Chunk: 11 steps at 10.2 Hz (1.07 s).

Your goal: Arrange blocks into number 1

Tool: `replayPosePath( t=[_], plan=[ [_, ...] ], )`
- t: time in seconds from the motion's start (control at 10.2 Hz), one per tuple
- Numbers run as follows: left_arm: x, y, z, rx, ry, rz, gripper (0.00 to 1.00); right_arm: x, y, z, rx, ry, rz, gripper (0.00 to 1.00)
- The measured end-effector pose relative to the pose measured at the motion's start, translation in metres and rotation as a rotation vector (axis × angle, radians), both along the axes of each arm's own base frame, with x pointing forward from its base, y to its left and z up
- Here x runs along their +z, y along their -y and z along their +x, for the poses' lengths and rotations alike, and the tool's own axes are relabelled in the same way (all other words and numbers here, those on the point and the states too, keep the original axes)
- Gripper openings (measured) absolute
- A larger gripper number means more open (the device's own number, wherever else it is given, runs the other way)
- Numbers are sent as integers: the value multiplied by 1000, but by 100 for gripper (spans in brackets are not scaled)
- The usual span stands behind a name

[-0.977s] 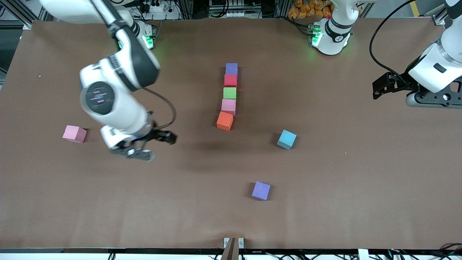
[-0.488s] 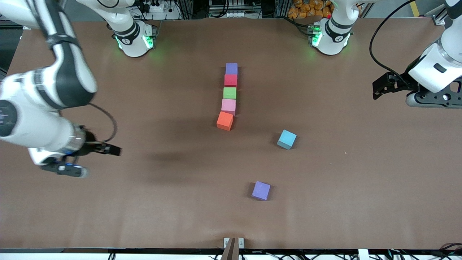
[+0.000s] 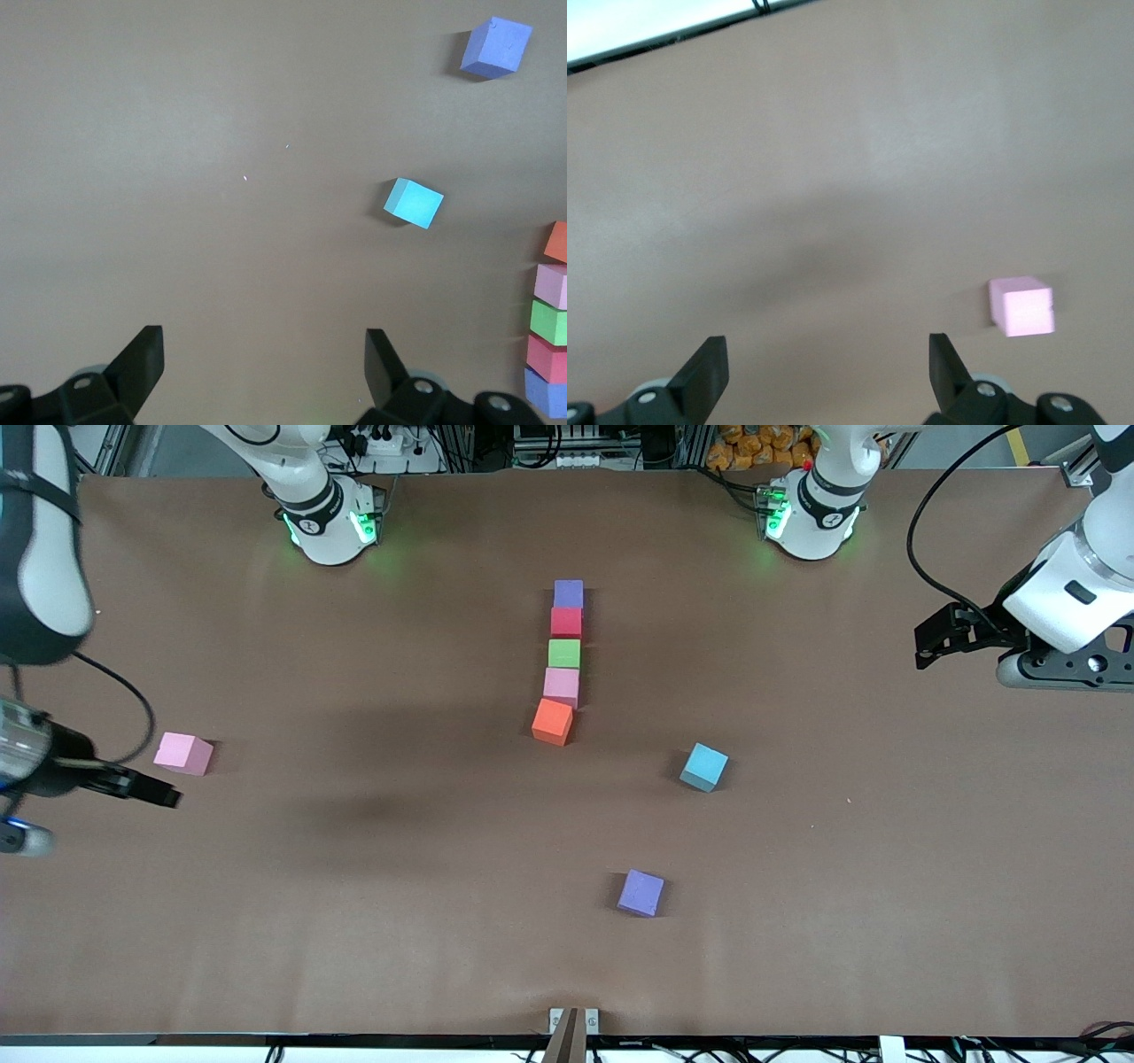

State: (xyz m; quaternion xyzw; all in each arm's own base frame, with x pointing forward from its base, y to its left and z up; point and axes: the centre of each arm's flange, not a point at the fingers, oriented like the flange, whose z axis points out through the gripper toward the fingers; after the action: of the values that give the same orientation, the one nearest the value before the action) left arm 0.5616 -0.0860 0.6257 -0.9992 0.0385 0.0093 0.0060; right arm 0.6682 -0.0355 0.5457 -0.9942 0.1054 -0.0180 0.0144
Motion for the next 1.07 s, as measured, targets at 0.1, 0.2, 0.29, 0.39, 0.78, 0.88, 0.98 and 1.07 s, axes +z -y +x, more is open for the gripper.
replayPosePath(
  t=[0.1,0.2,0.29,0.39,0.78,0.88,0.98,1.07],
  plan=[
    [0,0,0,0,0,0,100,18,18,-8,41,21,-21,100],
    [0,0,0,0,0,0,100,34,37,-19,59,30,-46,100],
    [0,0,0,0,0,0,100,48,51,-30,82,34,-67,100],
    [0,0,0,0,0,0,100,62,57,-44,99,40,-83,100],
    [0,0,0,0,0,0,100,117,26,-120,134,-1,-87,100],
    [0,0,0,0,0,0,100,123,15,-129,149,-3,-72,100],
    [0,0,0,0,0,0,100,126,8,-133,158,-1,-48,100],
    [0,0,0,0,0,0,100,125,3,-135,164,-2,-34,100]
  ],
)
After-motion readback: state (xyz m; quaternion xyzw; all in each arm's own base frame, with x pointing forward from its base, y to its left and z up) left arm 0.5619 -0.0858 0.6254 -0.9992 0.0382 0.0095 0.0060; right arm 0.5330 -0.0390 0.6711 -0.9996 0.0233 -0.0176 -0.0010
